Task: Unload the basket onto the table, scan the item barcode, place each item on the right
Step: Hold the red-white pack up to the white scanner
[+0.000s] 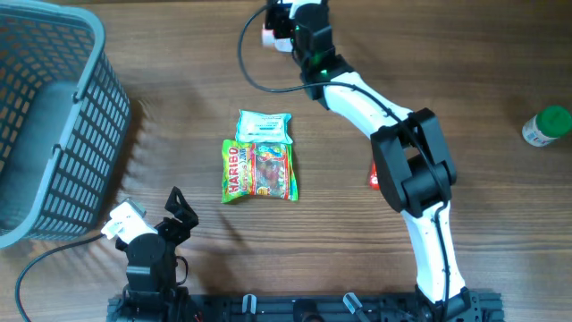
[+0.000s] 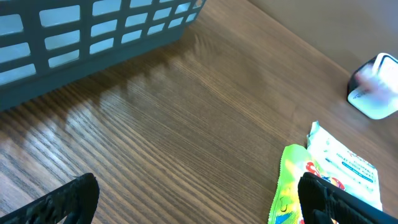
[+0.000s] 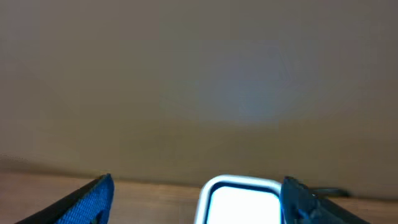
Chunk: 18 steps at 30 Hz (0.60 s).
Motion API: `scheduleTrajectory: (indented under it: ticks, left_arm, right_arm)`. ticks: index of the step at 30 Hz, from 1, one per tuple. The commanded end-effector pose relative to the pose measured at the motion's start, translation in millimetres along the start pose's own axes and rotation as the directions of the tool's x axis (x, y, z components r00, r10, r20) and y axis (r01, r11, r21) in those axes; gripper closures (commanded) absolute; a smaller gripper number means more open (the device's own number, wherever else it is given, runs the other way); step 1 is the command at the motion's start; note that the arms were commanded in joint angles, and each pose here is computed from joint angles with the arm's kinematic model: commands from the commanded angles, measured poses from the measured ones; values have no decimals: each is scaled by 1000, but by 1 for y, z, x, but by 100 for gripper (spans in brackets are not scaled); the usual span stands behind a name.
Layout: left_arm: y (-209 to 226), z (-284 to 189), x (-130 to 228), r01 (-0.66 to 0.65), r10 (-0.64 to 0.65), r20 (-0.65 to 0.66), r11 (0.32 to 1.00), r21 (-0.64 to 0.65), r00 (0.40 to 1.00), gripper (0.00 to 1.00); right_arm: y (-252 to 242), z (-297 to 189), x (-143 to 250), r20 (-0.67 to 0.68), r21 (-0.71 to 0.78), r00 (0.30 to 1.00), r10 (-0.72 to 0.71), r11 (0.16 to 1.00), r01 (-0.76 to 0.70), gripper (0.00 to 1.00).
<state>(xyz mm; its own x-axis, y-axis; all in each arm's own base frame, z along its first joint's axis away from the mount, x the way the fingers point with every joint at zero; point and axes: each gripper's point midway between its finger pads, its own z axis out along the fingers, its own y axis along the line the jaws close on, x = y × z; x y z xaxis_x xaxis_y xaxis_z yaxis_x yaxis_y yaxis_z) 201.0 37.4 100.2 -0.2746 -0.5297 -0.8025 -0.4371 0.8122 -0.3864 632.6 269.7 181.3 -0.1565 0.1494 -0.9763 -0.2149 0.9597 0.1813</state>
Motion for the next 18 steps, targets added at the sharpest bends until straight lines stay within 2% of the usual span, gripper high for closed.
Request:
scheduleTrajectory:
  ticks: [1,5,13,18]
  left_arm:
    - [0,-1,-1,9,-9,5,1000,1,1000,0]
    - [0,-1,-1,9,-9,5,1000,1,1000,0]
    - [0,-1,-1,9,-9,5,1000,1,1000,0]
    - [0,-1,-1,9,-9,5,1000,1,1000,0]
  right_arm:
    - [-38,13,18,-3,75,1000,31,997,-30,11]
    - [-45,14,22,-24,85,1000,9,996,-7,9]
    - [-3,4,39,-117,17,992,-56,998,58,1]
    - [25,-9,47,-177,-7,981,-73,997,73,0]
